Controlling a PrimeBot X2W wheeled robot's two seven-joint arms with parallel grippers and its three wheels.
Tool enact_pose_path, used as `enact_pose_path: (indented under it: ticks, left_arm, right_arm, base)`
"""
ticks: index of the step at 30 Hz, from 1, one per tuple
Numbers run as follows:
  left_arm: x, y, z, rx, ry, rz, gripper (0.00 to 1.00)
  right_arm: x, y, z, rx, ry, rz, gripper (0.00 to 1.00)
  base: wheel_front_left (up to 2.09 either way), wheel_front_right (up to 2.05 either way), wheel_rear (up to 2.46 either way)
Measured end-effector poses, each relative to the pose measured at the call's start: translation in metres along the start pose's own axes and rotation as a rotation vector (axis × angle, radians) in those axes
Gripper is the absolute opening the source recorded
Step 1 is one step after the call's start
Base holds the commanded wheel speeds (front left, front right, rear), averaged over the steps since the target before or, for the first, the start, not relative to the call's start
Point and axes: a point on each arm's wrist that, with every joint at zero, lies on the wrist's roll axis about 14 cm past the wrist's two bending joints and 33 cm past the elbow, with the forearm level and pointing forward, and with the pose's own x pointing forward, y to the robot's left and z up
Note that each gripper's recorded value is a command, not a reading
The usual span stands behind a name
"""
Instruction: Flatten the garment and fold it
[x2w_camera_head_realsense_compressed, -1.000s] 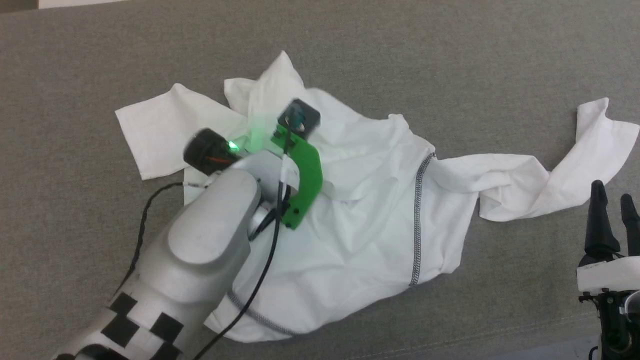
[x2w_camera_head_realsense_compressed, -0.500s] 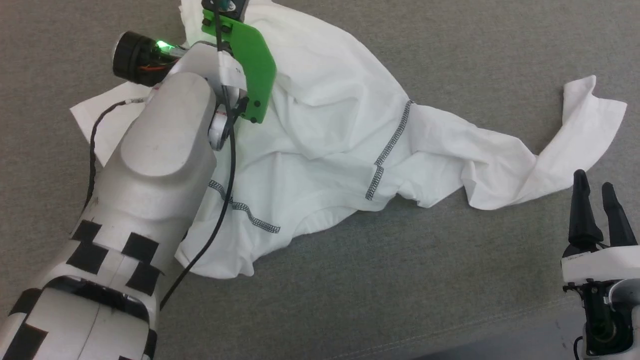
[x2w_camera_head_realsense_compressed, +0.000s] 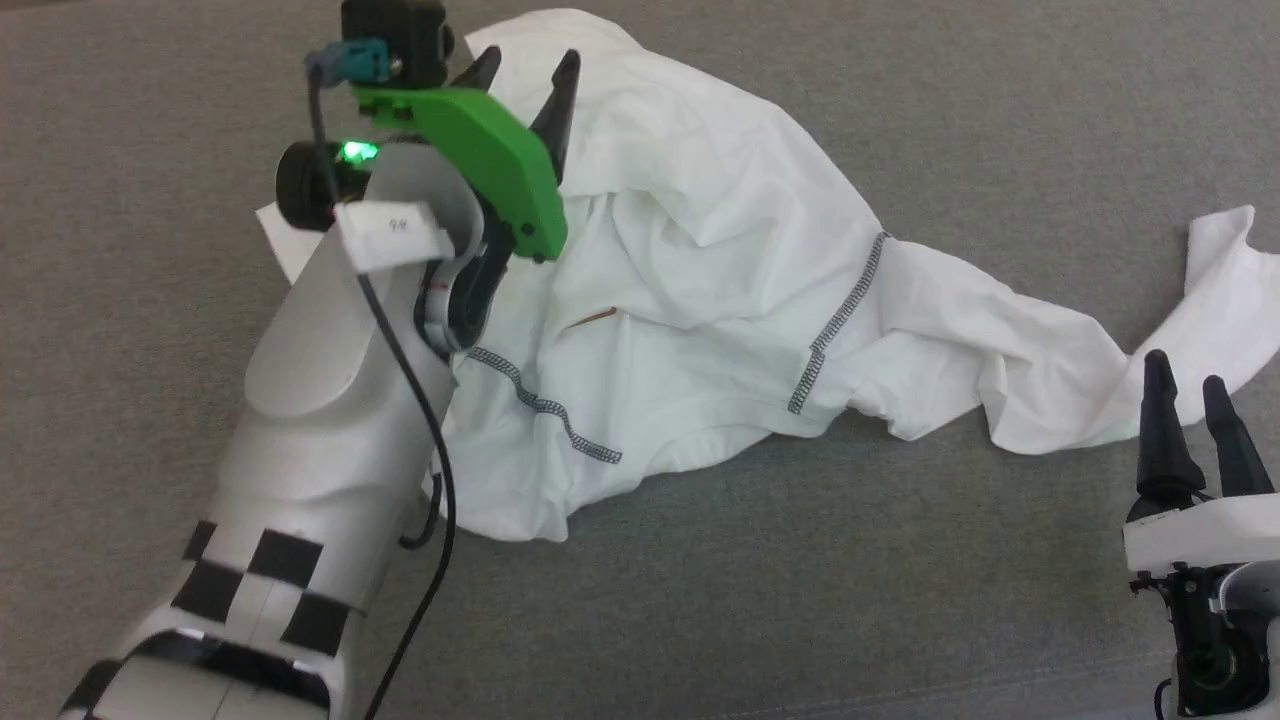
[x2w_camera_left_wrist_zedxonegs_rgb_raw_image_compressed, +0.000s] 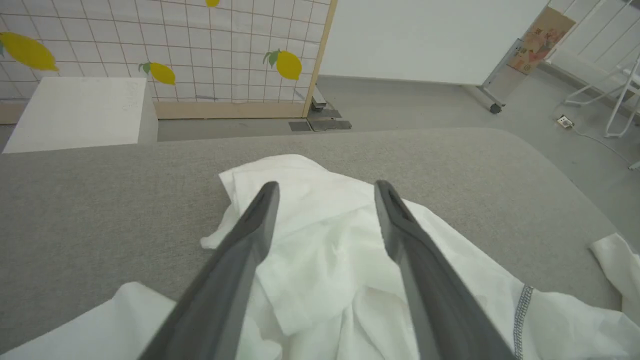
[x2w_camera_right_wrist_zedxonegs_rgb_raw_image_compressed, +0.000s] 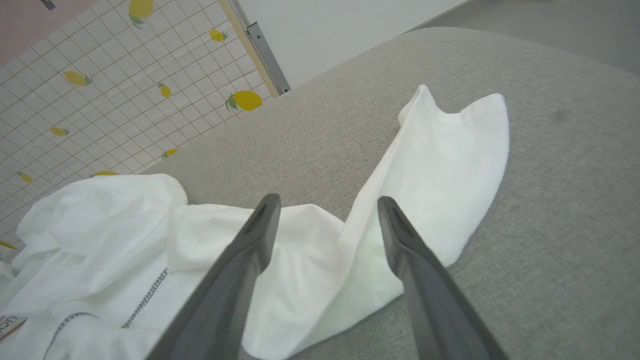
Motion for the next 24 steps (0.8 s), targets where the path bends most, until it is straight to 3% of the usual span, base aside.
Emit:
enact_pose_path:
  ticks: [5,9,15,19,24]
  left_arm:
    - [-0.055,0.052,-0.004,-0.067,-0.054,0.177,1.0]
    - [-0.104,0.079,-0.048,-0.093,0.112,0.306,1.0]
    - [-0.148,0.08,-0.079,-0.124,0.308,0.347,1.0]
    - [-0.152,0.073,-0.082,-0.104,0.345,0.333,1.0]
    - [-0.141,0.063,-0.096,-0.071,0.395,0.303,1.0]
  right_arm:
    - [0.003,0.024,-0.001,0.009,0.012,0.07,1.0]
    - [0.005,0.041,0.0,0.019,0.012,0.119,1.0]
    - [0.009,0.068,0.001,0.024,0.014,0.191,1.0]
    - [0.008,0.077,0.002,0.028,0.015,0.217,1.0]
    - [0.005,0.064,0.005,0.026,0.007,0.185,1.0]
  base:
    - [0.0,0.0,0.0]
    - [0.0,0.0,0.0]
    - [0.0,0.0,0.0]
    - [0.0,0.0,0.0]
    - [0.0,0.0,0.0]
